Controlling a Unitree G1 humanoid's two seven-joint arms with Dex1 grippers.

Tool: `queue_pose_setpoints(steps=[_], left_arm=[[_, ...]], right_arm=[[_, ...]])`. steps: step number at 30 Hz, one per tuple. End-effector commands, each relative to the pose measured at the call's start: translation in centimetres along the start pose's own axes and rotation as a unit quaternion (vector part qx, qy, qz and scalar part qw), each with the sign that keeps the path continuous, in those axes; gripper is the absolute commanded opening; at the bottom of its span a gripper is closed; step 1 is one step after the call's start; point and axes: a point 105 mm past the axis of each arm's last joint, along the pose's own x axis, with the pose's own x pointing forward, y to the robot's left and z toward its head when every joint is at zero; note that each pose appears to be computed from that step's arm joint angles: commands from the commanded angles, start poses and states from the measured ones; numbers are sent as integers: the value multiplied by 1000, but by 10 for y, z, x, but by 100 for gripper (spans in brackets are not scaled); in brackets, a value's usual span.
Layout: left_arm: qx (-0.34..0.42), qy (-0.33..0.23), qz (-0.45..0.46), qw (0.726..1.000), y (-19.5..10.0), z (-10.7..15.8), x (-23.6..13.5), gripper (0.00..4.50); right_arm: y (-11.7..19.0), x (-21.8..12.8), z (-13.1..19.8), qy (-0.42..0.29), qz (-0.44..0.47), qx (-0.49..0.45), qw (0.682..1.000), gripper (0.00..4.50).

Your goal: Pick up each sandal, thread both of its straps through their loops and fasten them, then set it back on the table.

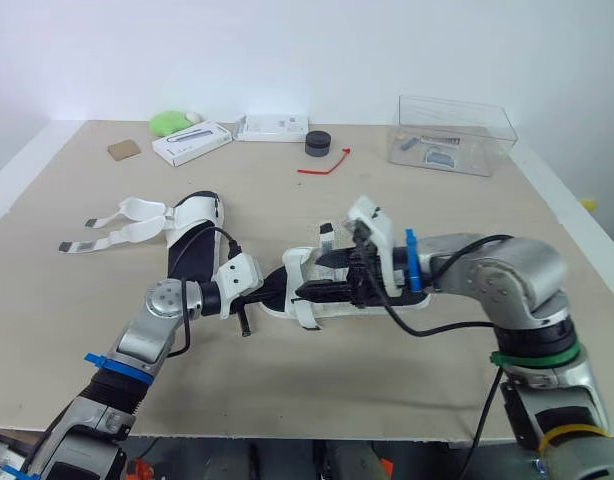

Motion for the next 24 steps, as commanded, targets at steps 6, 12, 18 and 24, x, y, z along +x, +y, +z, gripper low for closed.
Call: queue_pose_setpoints(steps=[6,12,18,24], left_arm=[[-24,61,-11,998,-6,-30,-2,0],[-24,61,-16,998,-9,-30,-2,0],[-22,64,-12,998,-6,-30,-6,0],[-22,64,-12,998,-7,-31,-6,0]], right_arm=[[46,-18,-10,0,122,6,993,441],[36,-2,-36,20,93,50,994,441],[21,7,-45,51,45,41,997,441],[16,12,-46,52,36,38,997,441]])
